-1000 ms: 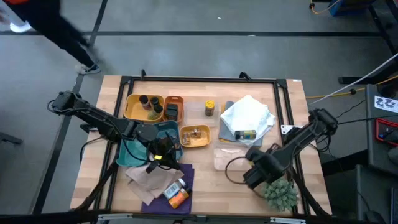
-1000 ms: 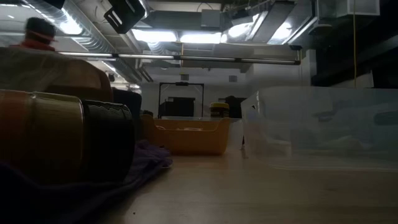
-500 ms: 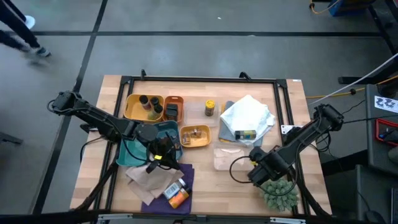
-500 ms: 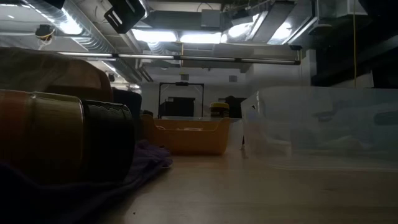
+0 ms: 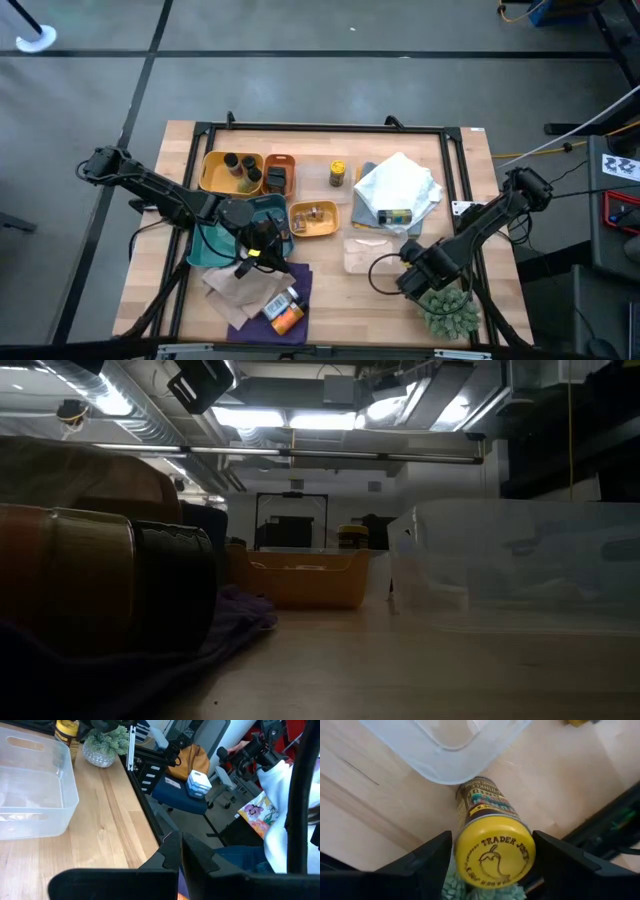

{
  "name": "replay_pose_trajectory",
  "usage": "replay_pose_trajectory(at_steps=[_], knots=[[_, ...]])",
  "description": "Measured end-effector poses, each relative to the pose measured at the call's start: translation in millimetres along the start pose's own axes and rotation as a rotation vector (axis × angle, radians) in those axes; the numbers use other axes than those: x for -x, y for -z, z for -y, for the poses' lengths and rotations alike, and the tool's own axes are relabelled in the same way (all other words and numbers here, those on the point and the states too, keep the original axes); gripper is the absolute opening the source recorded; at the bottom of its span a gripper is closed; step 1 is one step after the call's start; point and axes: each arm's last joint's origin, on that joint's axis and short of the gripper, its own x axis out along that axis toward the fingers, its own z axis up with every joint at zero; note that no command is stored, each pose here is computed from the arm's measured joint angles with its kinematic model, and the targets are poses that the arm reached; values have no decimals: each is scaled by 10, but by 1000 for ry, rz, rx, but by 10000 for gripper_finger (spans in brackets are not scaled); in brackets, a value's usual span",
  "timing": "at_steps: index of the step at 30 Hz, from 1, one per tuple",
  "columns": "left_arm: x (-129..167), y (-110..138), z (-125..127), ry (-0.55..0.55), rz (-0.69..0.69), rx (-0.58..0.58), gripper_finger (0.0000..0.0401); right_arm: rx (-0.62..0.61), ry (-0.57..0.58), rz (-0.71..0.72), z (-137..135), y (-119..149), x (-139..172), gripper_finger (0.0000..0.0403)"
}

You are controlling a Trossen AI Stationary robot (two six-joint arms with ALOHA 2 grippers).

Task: Sort spices by type
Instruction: Put the yellow spice bottle into the top transparent bin

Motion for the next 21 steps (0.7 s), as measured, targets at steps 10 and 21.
replay_pose_trajectory(at_steps=[10,21], knots=[[0,-2,1,0,1,0,4,7,-60,-6,-36,-21,-163,276],[150,-122,-6,-14,68,-81,4,13,-108,27,-84,-36,-157,234]])
